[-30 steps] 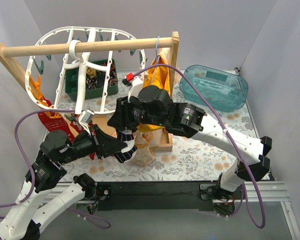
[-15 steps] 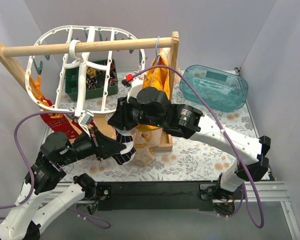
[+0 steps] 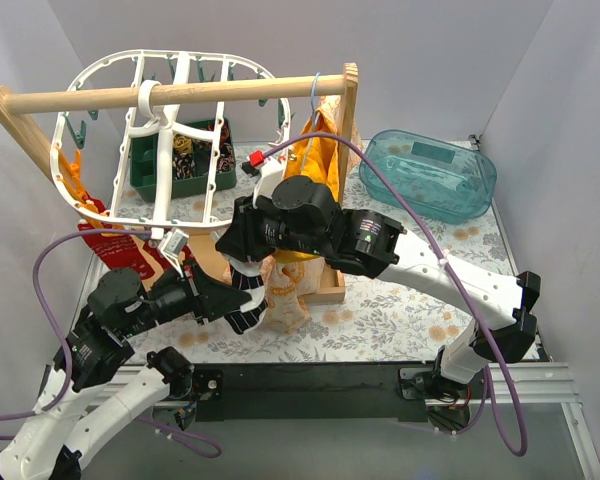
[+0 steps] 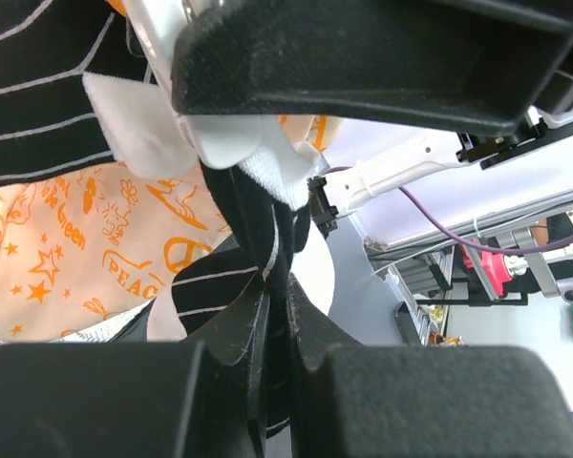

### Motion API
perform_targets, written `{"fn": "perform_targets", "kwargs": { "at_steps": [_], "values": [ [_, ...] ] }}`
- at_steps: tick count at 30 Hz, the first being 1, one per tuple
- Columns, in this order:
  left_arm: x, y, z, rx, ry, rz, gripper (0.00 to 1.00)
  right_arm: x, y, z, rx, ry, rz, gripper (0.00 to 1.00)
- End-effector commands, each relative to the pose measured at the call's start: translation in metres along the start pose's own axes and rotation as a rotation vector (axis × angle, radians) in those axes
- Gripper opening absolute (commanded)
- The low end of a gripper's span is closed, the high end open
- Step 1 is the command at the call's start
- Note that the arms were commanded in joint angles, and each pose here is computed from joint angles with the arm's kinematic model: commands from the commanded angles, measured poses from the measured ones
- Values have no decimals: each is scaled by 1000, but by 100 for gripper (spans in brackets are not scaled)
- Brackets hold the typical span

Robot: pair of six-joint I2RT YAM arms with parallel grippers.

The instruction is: Remove the socks clipped to the hanger

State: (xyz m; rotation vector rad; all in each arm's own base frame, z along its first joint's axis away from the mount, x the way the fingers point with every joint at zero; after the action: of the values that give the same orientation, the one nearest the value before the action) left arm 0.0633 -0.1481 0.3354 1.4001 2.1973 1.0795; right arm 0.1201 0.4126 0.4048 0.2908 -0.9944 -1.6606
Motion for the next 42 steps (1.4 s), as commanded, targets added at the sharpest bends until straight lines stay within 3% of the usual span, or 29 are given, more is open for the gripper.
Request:
{"fn": "perform_targets", "kwargs": {
  "at_steps": [1, 4, 5, 6, 11, 14, 17, 18, 24, 32, 36, 42],
  "values": [
    [-2, -23, 10, 59, 12, 113, 0, 2, 20, 8, 4, 60, -110, 1],
    [0, -24, 11, 58, 13, 94, 0, 6, 24, 6, -9, 49, -152, 1],
    [0, -23, 11, 54, 15, 89, 0, 6, 24, 4, -10, 46, -158, 6],
    [3, -18, 6, 40, 5, 75, 0, 6, 25, 4, -14, 45, -168, 23],
    [7, -11, -1, 14, -4, 63, 0, 0, 27, 7, -33, 62, -184, 41],
    [7, -12, 0, 17, -3, 65, 0, -1, 29, 10, -33, 71, -184, 42],
    [7, -14, 1, 20, -3, 67, 0, 2, 28, 11, -22, 84, -177, 58],
    [8, -14, 1, 16, -4, 62, 0, 4, 26, 11, -8, 95, -167, 67],
    [15, -6, -9, -39, -51, 18, 0, 34, 5, 17, 101, 227, -63, 86],
    [29, 1, -33, -133, -190, -36, 0, 89, -23, 27, 323, 507, 12, 93],
    [37, 9, -47, -178, -254, -72, 0, 89, -45, 20, 337, 558, 91, 93],
    [37, 21, -66, -231, -367, -88, 0, 84, -51, 25, 314, 635, 103, 89]
  ]
}}
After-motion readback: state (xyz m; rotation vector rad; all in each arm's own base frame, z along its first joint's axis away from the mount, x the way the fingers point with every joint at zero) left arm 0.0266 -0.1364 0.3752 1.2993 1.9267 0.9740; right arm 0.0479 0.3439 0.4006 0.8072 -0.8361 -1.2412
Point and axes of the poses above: each gripper's point midway between its finger pads, its own x axis back along the fingers, its own z axis along the line the jaws close on, y = z × x, the point moved 5 cm from there along x, back along the fingers, and after that the axes turned 6 degrees about -x, right-handed, at the moved point
